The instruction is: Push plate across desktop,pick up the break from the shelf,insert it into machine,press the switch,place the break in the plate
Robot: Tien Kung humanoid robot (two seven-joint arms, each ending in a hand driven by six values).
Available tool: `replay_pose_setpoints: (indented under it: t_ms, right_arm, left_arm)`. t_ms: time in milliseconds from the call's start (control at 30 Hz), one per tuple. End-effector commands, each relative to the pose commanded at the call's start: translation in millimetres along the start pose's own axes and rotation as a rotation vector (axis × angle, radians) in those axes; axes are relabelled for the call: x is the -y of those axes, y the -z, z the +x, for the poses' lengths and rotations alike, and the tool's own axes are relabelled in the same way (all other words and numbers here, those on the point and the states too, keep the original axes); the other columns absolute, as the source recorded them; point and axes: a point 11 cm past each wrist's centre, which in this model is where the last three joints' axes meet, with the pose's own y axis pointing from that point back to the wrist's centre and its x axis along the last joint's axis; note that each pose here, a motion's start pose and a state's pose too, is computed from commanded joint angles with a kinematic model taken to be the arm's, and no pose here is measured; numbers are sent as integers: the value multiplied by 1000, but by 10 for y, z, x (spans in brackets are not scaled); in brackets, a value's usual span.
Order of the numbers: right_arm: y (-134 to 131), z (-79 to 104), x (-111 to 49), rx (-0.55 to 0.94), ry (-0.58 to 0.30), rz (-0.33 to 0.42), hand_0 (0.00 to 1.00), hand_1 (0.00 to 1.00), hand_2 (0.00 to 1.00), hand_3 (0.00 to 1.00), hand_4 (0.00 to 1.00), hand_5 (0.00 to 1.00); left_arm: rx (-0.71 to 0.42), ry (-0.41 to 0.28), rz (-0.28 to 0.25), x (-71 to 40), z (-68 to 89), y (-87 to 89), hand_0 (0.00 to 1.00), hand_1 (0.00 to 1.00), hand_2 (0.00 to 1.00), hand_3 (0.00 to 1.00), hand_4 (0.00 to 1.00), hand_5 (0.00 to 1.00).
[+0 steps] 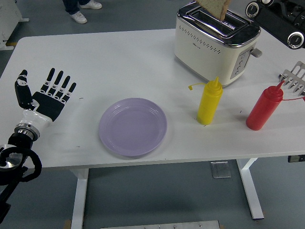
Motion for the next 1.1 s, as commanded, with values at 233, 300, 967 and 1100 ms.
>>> replay_pose_setpoints:
  t_ms: [233, 300, 967, 1100]
  right_arm:
    - [159, 188, -156, 31, -21, 81, 318, 404, 335, 497, 132, 2]
    - [218, 225, -212, 42, -23, 106, 314, 403, 335, 497, 136, 2]
    - [733, -162, -922, 263, 311, 241, 307, 398, 338, 499, 144, 2]
    - [885, -351, -1126, 279, 408, 285, 306, 396, 338, 499, 147, 2]
  left_arm:
    - [-1, -2, 0, -5, 8, 3, 833, 789, 773, 753, 764, 998]
    - [-1, -2, 0, -6, 9, 2, 833, 789, 774, 753, 765, 998]
    - [-8, -6, 2, -16, 33, 13, 833, 789, 773, 753, 765, 998]
    - [-11, -6, 3, -18, 34, 14, 832, 789, 773, 753, 766, 998]
